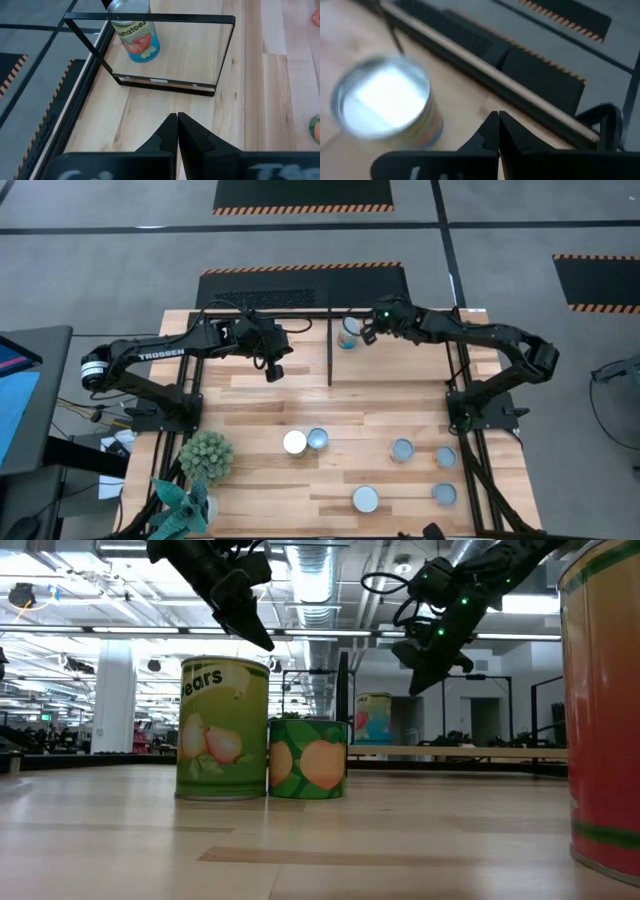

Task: Pick and place cans onto a shelf
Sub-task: Put the canned tomatoes on the shelf

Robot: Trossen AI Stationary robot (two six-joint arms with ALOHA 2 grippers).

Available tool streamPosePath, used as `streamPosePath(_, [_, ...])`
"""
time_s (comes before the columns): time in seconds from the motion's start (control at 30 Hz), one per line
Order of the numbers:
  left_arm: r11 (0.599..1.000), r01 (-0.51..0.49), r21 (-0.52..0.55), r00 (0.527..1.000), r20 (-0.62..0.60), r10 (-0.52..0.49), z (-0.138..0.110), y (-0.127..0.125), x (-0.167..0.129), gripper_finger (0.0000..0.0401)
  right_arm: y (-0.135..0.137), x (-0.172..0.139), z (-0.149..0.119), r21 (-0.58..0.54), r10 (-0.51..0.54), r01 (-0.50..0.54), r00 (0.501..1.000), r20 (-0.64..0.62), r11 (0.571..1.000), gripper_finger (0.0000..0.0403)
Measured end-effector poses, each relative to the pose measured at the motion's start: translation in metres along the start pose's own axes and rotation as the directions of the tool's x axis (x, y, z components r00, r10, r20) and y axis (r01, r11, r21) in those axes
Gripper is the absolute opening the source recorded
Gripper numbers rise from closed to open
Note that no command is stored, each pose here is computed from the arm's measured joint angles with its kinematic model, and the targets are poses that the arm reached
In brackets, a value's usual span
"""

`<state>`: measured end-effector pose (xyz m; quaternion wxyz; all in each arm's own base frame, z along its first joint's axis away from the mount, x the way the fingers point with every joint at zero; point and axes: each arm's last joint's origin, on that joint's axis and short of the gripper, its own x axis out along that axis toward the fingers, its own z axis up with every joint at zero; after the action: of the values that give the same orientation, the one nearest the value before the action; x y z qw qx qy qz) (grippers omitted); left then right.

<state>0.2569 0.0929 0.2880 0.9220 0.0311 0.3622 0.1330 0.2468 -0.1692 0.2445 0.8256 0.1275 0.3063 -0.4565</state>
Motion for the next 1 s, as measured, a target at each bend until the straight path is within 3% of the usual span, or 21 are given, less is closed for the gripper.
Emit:
streamPosePath(0.1, [1.000, 0.000, 0.000, 1.000, 0.000, 0.000, 0.000, 0.000, 0.000, 0.0000, -0.011, 0.004, 0.006, 0.035, 0.006, -0.008, 0.999, 0.032, 0.999, 0.0019])
streamPosePath(0.23, [1.000, 0.000, 0.000, 1.000, 0.000, 0.000, 0.000, 0.000, 0.000, 0.0000, -0.019, 0.007, 0.003, 0.042, 0.052, -0.051, 0.998, -0.033, 0.998, 0.0017])
streamPosePath(0.47, [1.000, -0.001, 0.004, 1.000, 0.003, 0.001, 0.000, 0.000, 0.000, 0.0000, 0.005, -0.001, -0.005, -0.008, 0.120, -0.120, 0.991, -0.060, 0.993, 0.0019])
streamPosePath(0.63, [1.000, -0.001, 0.004, 1.000, 0.003, 0.001, 0.000, 0.000, 0.000, 0.0000, 0.016, -0.005, -0.014, -0.067, 0.100, -0.106, 0.992, -0.081, 0.992, 0.0017])
streamPosePath(0.8, [1.000, -0.001, 0.030, 1.000, 0.004, 0.001, 0.000, 0.000, 0.000, 0.0000, 0.017, 0.004, -0.033, -0.065, 0.096, -0.099, 0.994, -0.052, 0.993, 0.0018])
streamPosePath(1.0, [1.000, -0.001, 0.029, 1.000, 0.003, 0.001, 0.000, 0.000, 0.000, 0.0000, 0.012, 0.009, -0.031, -0.035, 0.106, -0.105, 0.994, 0.023, 0.994, 0.0018])
